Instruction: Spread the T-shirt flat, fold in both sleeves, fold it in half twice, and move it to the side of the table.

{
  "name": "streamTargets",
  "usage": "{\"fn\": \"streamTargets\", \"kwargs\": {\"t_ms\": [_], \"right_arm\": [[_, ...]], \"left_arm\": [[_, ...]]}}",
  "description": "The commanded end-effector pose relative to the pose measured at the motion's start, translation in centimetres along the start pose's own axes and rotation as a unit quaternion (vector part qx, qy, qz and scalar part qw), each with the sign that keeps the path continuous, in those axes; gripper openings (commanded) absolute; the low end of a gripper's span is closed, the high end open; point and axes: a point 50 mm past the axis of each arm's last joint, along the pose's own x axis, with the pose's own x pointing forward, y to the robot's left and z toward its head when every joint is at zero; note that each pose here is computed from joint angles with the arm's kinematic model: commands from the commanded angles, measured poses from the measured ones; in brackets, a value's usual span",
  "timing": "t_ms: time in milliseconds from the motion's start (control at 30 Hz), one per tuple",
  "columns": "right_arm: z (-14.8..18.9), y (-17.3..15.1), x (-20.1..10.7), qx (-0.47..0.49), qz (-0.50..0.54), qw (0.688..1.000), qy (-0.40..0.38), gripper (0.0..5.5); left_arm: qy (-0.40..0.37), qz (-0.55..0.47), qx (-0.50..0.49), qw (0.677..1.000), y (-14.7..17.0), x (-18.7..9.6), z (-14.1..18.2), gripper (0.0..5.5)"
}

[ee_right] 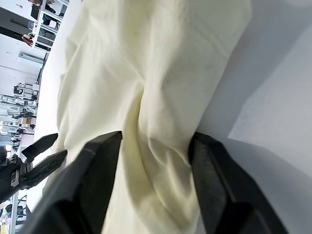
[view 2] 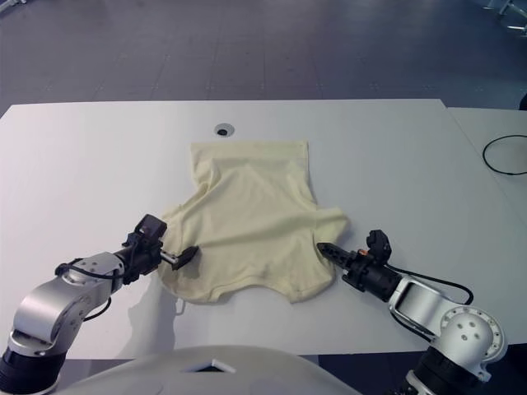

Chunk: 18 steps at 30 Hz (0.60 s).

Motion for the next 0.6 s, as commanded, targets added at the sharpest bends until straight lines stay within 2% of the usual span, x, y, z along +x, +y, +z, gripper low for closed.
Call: {"fn": "streamTargets", "kwargs": {"t_ms": [33,367,600], "right_arm": [[-0.6,-0.8,-0.2,0.015,-0.032,0.999,0.021,1.79],[0.8,0.9,-0.1,-0.017,-0.004,1.000,0.004,0.05],[1.8,3.0,-0.6,-0.048,0.017,0.999,-0.010,0.01]], "left_arm": [[0.024,0.013,-0.002,1.000,0.2,0.0,-0.7,5.40],[0.030,0.016,-0.013,0.999,-0.3,-0.4,-1.3,5.40],[0.034,0.019,-0.017,0.999,-0.4,-0.7,-1.5,5.40]]}}
